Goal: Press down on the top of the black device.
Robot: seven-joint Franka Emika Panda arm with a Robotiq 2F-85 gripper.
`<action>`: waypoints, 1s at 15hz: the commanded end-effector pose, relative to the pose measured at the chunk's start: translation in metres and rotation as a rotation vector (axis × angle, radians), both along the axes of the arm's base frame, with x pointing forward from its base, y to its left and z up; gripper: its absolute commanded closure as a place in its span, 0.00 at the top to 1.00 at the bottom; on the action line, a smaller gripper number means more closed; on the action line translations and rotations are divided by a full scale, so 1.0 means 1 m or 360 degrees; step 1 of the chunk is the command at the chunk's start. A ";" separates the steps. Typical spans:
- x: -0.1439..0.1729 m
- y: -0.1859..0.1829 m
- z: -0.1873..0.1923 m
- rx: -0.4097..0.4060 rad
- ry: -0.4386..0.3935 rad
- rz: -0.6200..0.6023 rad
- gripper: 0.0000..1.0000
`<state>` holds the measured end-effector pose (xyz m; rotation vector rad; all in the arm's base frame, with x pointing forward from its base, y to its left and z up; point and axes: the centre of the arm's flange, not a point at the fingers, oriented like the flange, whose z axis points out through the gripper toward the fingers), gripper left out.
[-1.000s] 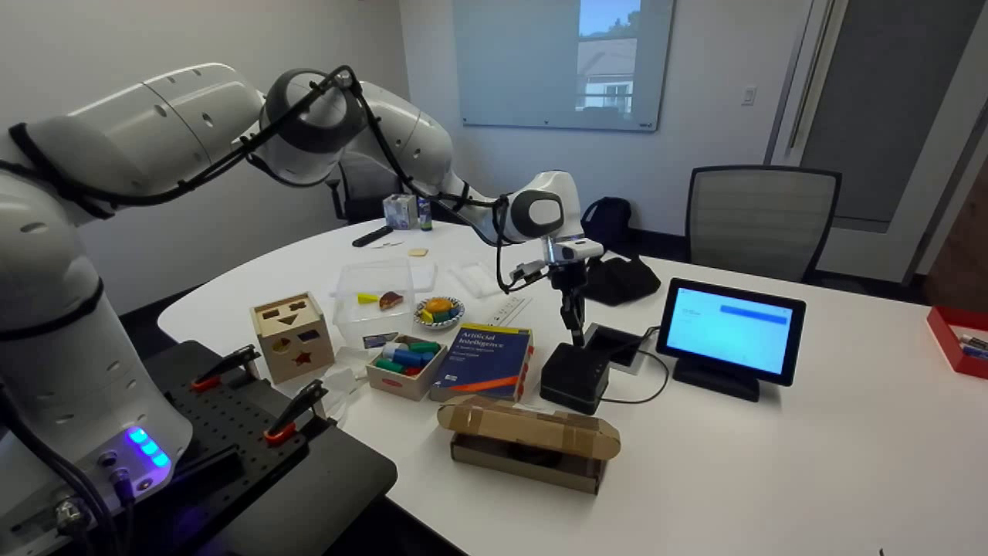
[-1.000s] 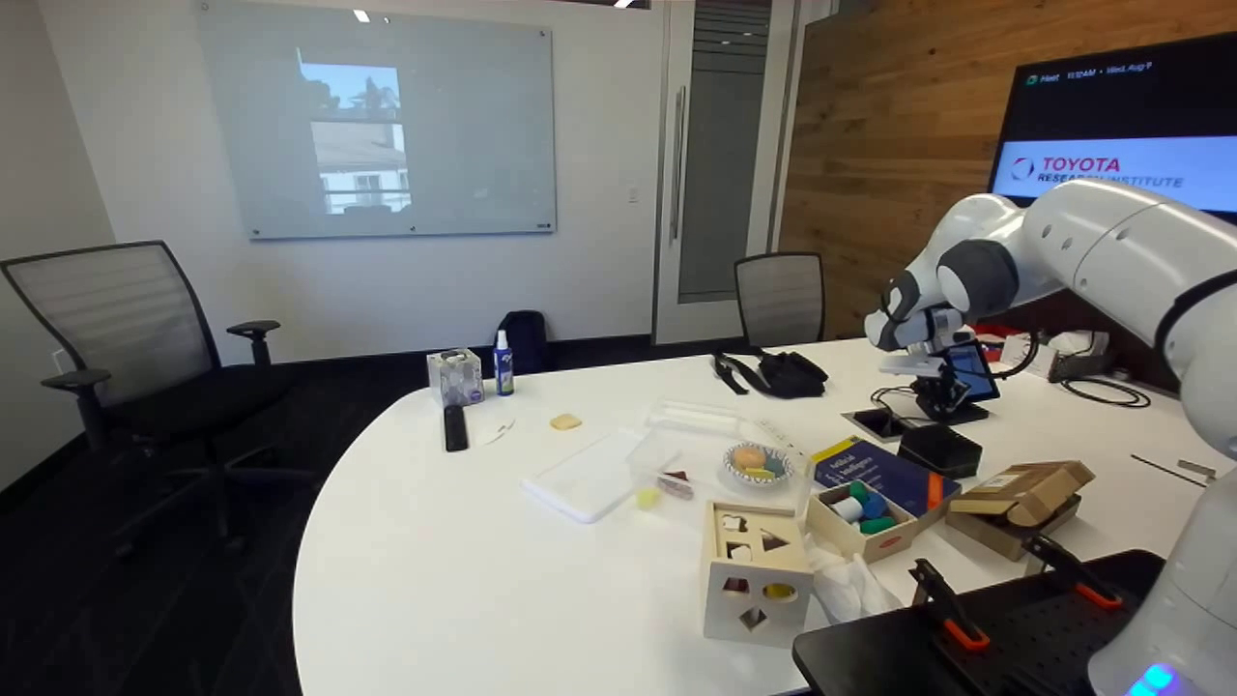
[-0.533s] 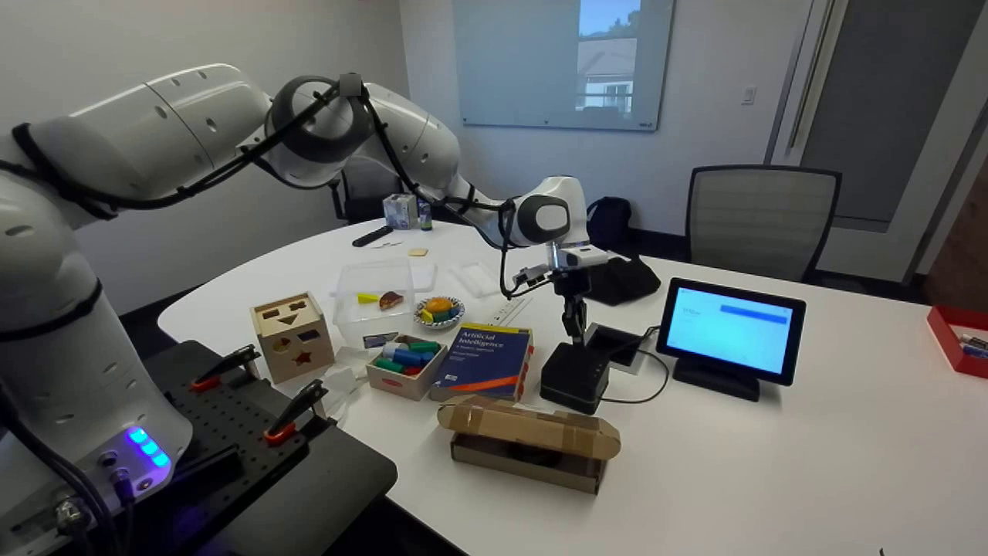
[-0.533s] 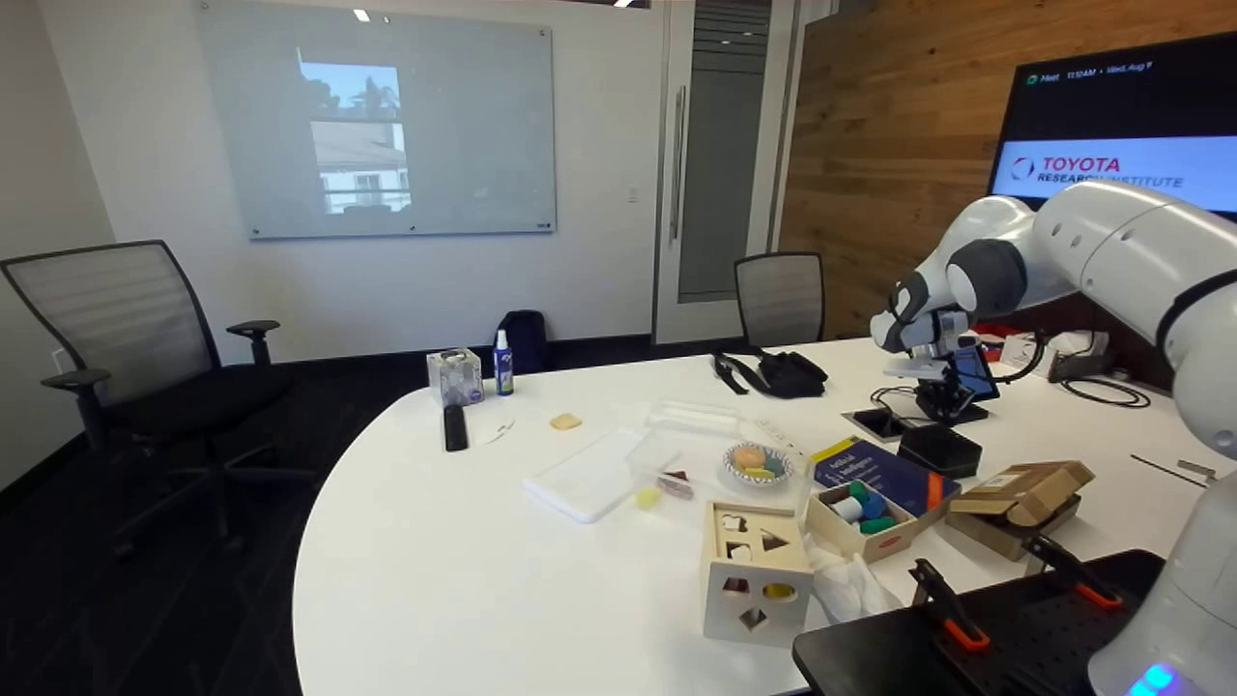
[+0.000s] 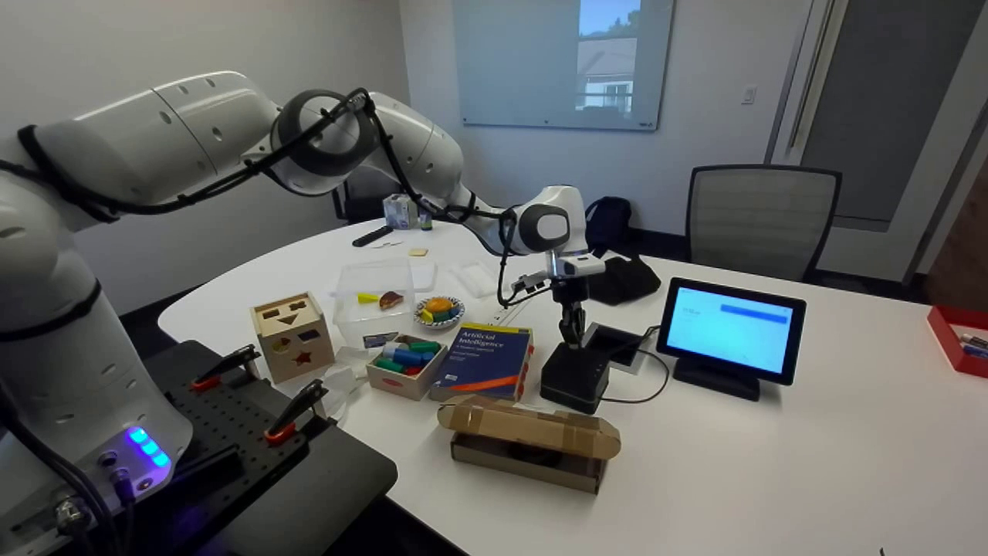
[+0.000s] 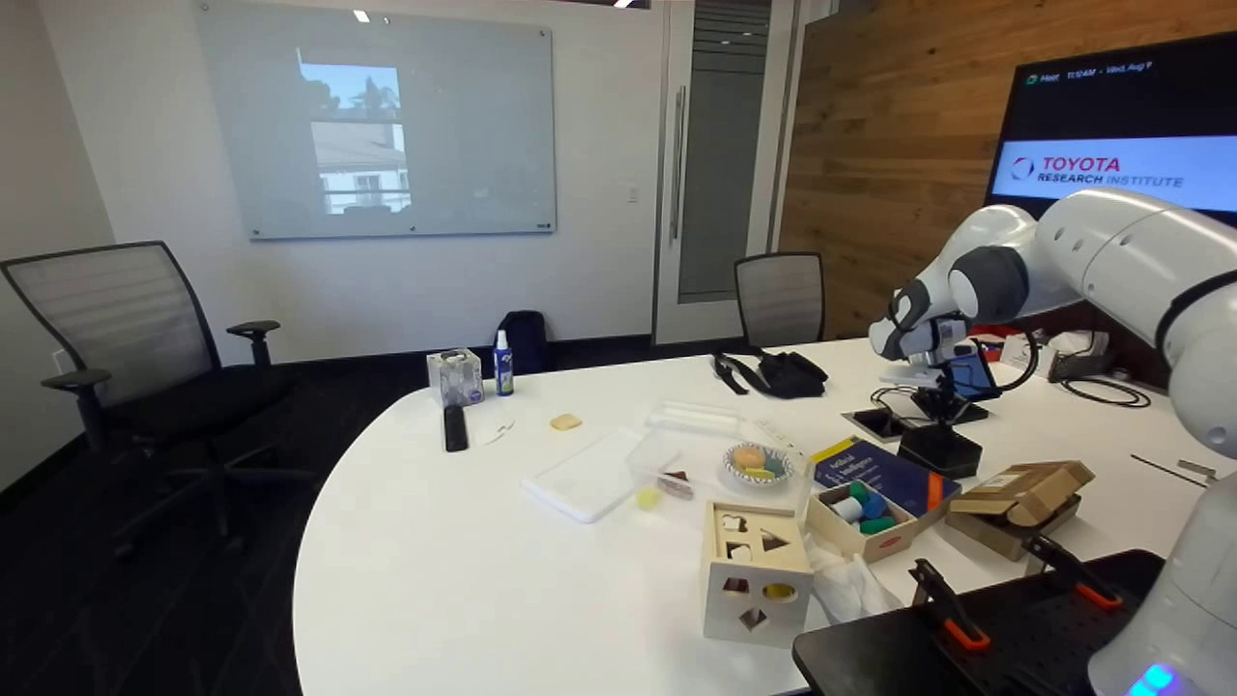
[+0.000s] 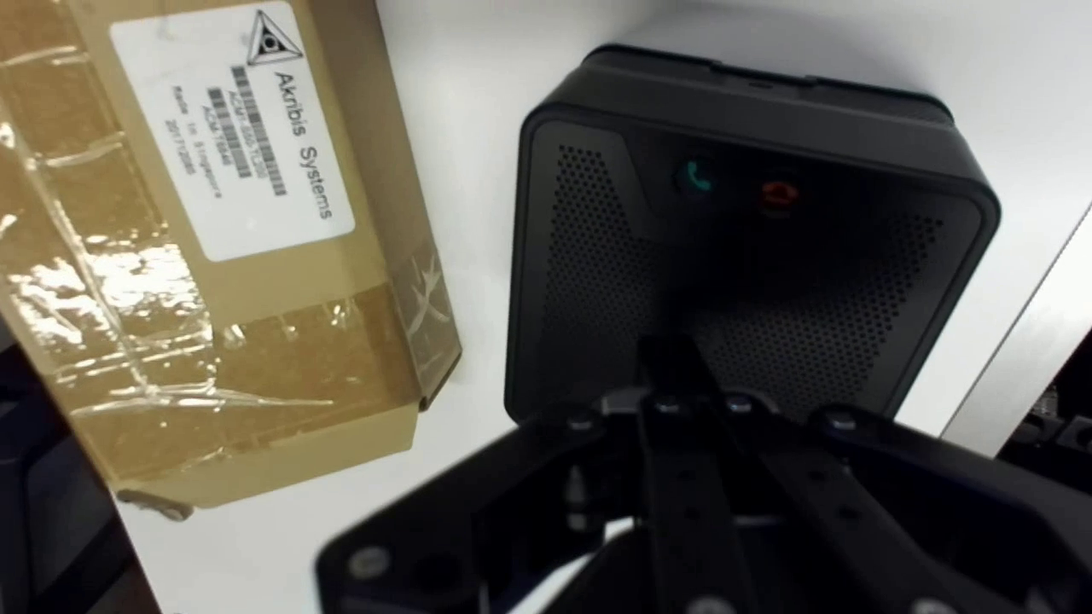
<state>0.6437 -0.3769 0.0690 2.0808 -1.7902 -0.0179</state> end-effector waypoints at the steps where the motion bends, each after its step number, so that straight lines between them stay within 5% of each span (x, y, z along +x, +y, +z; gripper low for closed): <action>1: 0.015 -0.008 -0.014 -0.0042 -0.0016 -0.0057 0.00; 9: 0.005 -0.006 -0.041 -0.0086 -0.0013 -0.0041 0.00; 15: 0.012 -0.005 -0.022 -0.0086 -0.0004 -0.0042 0.00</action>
